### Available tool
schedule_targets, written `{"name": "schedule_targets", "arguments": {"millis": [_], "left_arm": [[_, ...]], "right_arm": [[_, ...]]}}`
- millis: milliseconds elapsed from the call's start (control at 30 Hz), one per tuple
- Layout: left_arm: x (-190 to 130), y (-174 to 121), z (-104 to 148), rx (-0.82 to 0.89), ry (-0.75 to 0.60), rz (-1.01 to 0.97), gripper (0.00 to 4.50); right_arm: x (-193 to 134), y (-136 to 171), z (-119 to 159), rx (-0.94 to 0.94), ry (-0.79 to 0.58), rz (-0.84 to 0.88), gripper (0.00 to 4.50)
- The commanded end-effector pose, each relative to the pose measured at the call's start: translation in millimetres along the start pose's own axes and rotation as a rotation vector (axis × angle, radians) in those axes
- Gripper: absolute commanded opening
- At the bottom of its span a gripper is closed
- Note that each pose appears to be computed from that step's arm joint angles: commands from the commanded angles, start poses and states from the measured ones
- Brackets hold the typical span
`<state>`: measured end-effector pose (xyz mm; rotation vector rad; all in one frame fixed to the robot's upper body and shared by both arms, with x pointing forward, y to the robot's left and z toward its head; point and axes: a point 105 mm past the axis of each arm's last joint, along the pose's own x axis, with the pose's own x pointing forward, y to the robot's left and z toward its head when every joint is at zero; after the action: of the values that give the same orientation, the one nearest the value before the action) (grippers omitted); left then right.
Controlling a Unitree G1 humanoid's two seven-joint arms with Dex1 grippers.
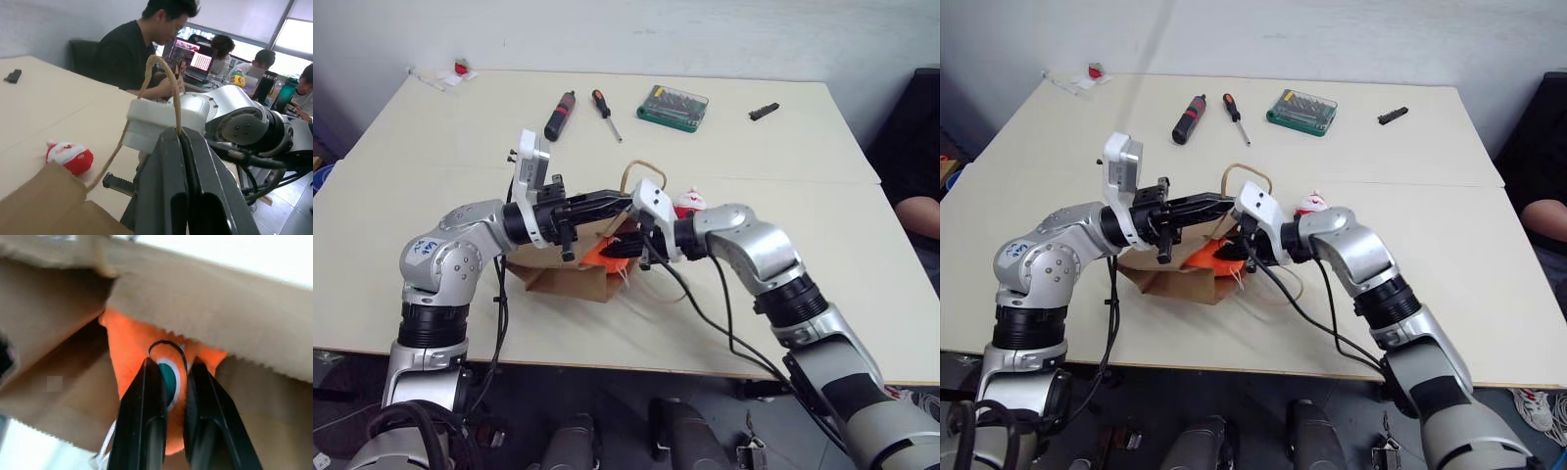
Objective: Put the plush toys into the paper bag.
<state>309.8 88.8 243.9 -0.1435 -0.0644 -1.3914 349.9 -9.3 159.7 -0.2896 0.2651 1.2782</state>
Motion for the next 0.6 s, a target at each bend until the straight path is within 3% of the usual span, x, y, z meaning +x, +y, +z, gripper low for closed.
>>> {"name": "schedule_targets", "arguments": {"millis": [33,233,400,600], "left_arm": [[-2,-11,12,0.047,-0.015,-0.040,0.00],[-14,-3,20,0.051,-0.030,0.024,0.00],[-33,8,23,0.048,-0.029,0.105,0.00],[-47,17,31,0.039,-0.052,0.173,0.00]], "right_arm": [[6,-4,-20,0.094,0.022,-0.078,0.04],[15,-15,-37,0.341,-0.002,-0.225,0.04],[12,-21,-28,0.431,-0.075,-0.274,0.04],[-10,-17,0,0.462,-0.198,-0.255,2.14]]}}
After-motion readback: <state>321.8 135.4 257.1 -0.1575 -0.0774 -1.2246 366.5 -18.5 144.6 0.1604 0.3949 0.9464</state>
